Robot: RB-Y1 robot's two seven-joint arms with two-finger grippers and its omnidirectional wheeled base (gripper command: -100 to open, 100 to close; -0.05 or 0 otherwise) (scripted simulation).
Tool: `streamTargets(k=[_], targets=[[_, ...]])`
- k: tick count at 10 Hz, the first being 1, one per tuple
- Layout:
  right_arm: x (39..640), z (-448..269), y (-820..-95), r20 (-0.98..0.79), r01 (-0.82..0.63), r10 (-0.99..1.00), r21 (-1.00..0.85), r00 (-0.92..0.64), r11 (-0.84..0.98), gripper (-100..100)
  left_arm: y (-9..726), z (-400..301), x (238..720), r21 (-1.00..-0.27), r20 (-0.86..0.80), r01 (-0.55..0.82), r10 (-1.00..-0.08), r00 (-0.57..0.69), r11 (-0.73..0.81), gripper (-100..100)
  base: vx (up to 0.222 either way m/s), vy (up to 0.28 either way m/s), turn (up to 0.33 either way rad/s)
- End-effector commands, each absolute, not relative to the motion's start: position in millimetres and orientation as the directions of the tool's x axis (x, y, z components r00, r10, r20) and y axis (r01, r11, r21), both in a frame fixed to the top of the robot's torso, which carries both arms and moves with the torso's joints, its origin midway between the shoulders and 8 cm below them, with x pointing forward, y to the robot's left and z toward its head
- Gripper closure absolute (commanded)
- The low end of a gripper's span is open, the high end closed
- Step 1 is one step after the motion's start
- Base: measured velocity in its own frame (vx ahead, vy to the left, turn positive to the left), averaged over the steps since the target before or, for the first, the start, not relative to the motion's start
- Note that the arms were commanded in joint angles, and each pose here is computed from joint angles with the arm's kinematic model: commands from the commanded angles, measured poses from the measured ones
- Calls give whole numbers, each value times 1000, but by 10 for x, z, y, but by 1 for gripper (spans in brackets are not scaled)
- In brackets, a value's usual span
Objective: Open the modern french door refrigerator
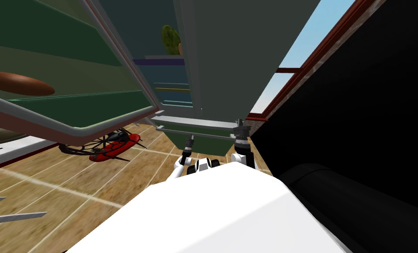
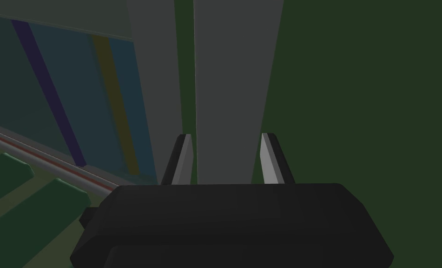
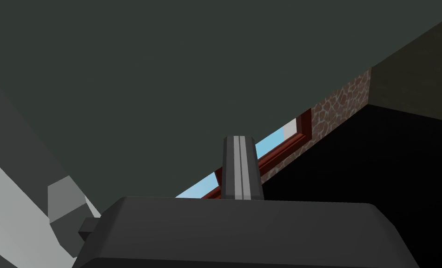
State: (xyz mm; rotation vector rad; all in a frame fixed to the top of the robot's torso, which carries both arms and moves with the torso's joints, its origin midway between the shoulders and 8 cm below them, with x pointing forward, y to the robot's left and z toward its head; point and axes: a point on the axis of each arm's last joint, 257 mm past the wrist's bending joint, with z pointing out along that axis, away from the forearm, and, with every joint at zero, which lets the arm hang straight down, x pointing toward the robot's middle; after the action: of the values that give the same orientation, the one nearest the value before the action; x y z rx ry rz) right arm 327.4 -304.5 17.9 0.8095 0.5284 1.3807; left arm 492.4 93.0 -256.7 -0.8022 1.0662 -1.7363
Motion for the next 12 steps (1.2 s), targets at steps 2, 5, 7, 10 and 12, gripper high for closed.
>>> streamTargets(k=[2, 5, 7, 10, 12], targets=[[3274, 178, -3045, 127, -646, 982, 763, 143, -5, 0, 887, -2471, 5105, -903, 81, 366, -927, -367, -224, 100, -104, 33, -43], [3274, 178, -3045, 127, -646, 982, 763, 143, -5, 0, 928, -2516, 5100, -908, 82, 357, -929, -360, -219, 100, -90, 22, -8], [3275, 179, -3045, 127, -646, 982, 763, 143, -5, 0, 912, -2448, 5117, -902, 81, 370, -927, -367, -225, 100, -202, 56, 49], [3275, 178, -3045, 127, -646, 982, 763, 143, -5, 0, 908, -2515, 5097, -908, 83, 355, -925, -371, -223, 100, -154, 58, 20], [3275, 179, -3045, 127, -646, 982, 763, 143, -5, 0, 893, -2464, 5109, -903, 81, 363, -922, -378, -228, 100, -181, 42, 39]])
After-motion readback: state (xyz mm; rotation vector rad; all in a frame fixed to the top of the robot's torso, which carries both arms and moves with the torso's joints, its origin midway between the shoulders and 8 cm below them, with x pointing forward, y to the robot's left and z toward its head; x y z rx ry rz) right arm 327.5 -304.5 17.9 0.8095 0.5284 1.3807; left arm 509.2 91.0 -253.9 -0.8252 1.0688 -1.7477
